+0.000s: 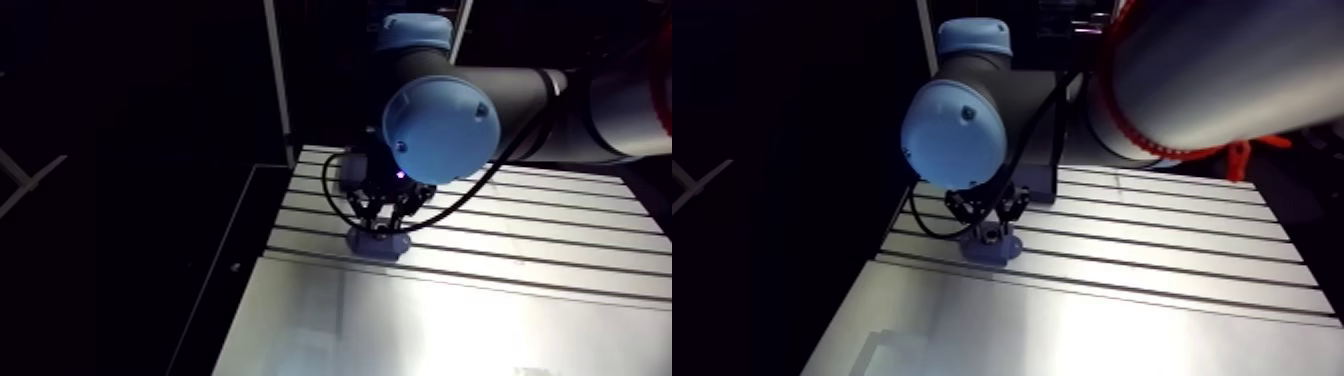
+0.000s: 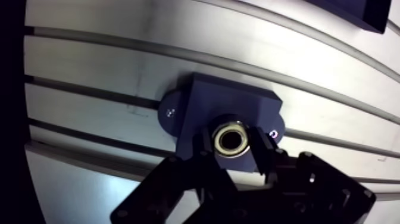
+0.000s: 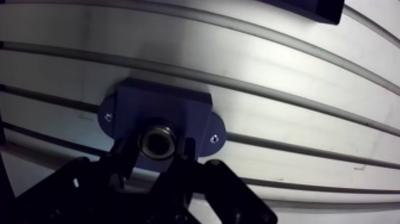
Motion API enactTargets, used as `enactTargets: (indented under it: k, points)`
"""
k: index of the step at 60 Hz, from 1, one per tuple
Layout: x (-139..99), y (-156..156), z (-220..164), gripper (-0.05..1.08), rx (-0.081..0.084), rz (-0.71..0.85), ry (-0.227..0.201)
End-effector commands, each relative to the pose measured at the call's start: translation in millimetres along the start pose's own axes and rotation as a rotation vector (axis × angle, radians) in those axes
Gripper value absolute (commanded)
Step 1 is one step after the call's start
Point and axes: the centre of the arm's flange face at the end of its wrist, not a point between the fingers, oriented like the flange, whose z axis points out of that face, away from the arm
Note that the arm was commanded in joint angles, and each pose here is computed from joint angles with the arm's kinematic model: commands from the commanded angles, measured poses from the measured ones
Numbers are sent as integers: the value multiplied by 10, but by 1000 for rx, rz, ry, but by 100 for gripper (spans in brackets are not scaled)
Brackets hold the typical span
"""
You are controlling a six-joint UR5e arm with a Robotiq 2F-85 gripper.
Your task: Pick up the bearing and press it into the housing until flush.
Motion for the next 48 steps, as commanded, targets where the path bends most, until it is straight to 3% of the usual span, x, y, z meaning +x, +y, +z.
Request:
enactTargets:
  k: [1,48]
  points:
    - [-2,-4,3,72,2,0,0]
    - [0,6,1,72,0,-10,1]
